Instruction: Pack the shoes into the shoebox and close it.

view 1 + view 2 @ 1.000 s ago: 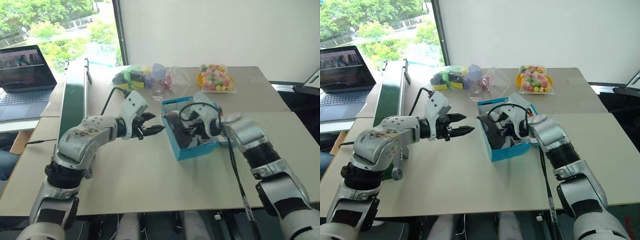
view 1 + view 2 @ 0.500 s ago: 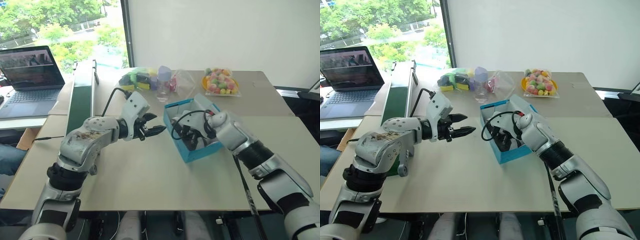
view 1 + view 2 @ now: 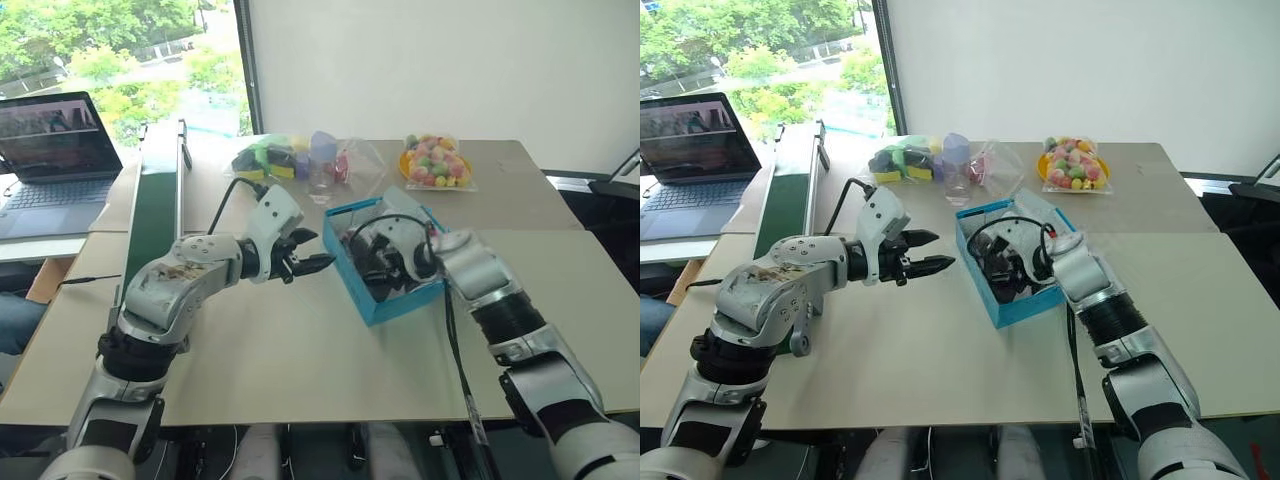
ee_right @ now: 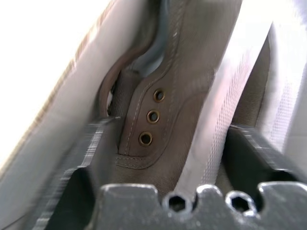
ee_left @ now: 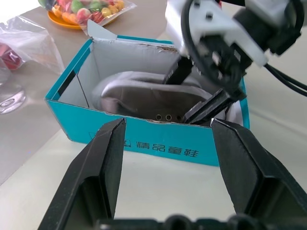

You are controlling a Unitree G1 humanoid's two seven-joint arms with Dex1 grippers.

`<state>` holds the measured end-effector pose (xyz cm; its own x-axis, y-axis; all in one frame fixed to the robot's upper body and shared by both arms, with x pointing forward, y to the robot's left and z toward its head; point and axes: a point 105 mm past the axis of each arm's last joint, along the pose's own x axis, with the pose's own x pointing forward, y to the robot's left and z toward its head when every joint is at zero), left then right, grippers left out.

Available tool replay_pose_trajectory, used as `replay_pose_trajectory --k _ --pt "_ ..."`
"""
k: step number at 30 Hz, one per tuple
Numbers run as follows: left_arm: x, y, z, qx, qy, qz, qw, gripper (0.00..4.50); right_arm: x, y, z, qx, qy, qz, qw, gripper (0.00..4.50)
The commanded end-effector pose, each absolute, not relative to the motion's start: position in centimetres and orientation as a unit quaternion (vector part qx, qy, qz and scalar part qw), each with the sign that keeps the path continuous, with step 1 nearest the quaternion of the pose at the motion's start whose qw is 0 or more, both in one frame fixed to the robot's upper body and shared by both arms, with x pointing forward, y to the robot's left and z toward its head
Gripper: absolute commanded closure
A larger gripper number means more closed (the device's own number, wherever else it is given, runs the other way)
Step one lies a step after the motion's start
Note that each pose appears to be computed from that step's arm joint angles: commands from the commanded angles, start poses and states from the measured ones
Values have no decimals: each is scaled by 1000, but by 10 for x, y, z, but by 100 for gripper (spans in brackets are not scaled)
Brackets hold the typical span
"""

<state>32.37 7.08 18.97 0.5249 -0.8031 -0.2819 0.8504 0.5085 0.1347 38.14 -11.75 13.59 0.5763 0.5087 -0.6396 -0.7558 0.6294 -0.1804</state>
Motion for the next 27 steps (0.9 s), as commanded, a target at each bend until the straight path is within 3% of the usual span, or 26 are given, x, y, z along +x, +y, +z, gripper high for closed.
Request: replay_pose_trajectory --k 1,8,11,21,22,25,27 --pt "322 65 201 150 65 -497 852 148 368 -122 185 -206 229 385 870 3" --pt "324 55 200 161 62 -528 831 148 338 -148 211 -191 227 363 883 3" --pt "324 52 201 164 60 -541 822 148 327 -164 212 -187 234 336 893 76" --pt "328 41 202 183 55 -586 787 148 258 -221 195 -78 262 262 925 421" --pt "328 38 203 189 53 -594 780 148 252 -227 188 -51 261 254 930 441" --pt "326 33 209 205 46 -615 760 148 243 -239 160 43 251 204 945 441" --pt "326 33 213 216 43 -620 753 148 242 -244 137 41 256 167 951 441"
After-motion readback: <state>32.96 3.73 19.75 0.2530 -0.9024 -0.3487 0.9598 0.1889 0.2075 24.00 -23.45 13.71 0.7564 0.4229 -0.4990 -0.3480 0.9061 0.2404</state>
